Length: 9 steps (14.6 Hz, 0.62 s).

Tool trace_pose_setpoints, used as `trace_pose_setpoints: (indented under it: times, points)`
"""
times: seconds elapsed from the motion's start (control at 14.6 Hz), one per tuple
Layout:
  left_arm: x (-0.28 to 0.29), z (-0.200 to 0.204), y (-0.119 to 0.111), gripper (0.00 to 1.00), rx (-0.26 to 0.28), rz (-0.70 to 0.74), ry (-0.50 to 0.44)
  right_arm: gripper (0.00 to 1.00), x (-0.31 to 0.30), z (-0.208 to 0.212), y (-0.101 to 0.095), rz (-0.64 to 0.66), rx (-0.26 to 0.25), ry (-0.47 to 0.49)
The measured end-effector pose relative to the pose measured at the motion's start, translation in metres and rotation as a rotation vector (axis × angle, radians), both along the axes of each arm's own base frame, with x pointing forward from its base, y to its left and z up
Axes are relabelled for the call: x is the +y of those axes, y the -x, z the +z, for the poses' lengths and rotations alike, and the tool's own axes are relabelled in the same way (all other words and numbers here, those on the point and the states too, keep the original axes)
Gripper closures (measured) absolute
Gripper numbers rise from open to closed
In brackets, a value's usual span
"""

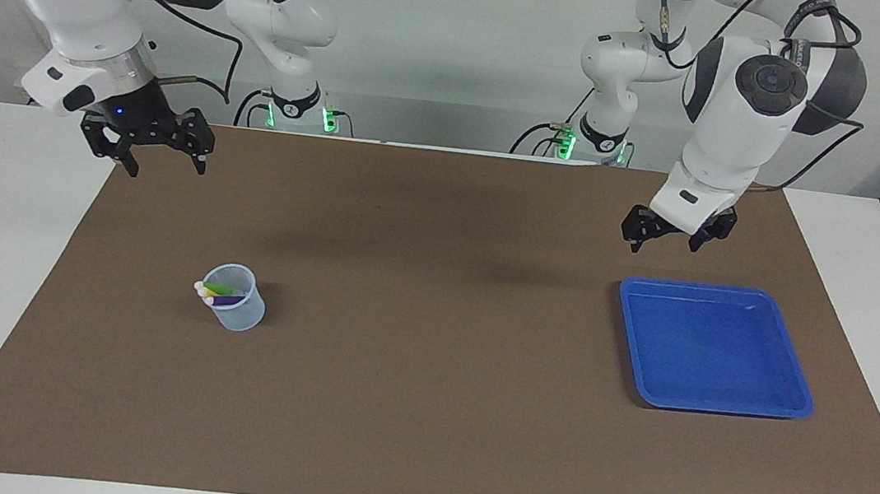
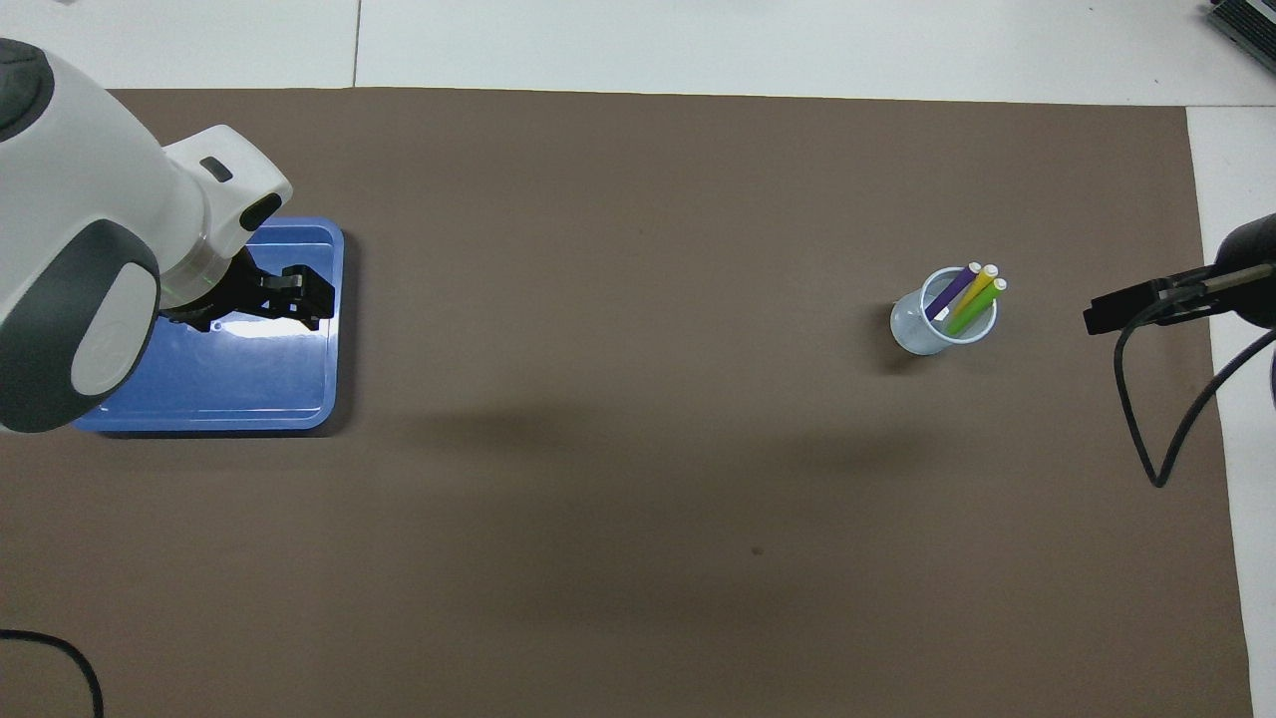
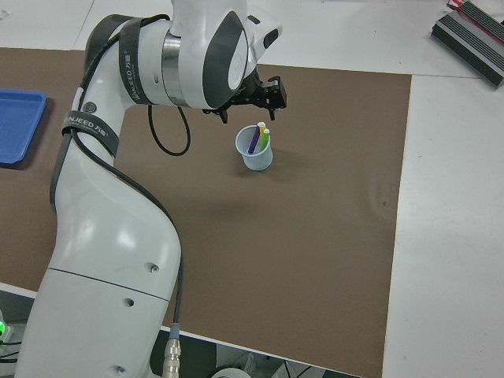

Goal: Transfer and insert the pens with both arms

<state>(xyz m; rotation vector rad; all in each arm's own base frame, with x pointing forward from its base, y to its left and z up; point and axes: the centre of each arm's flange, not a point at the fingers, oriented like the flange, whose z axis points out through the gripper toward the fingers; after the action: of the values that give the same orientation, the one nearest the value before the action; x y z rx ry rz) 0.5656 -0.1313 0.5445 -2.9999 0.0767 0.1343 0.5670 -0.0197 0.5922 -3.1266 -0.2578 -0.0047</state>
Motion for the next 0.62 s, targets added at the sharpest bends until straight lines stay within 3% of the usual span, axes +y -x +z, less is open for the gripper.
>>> trace_pose_setpoints:
  times: [0.41, 0.62]
  points:
    - [0.007, -0.002, 0.022, 0.0, 0.054, -0.056, -0.01, 0.0, 0.0, 0.0, 0.0, 0.0, 0.0, 0.0]
    - [0.021, -0.006, 0.032, 0.0, 0.005, -0.008, 0.089, 0.0, 0.0, 0.0, 0.0, 0.001, 0.0, 0.0]
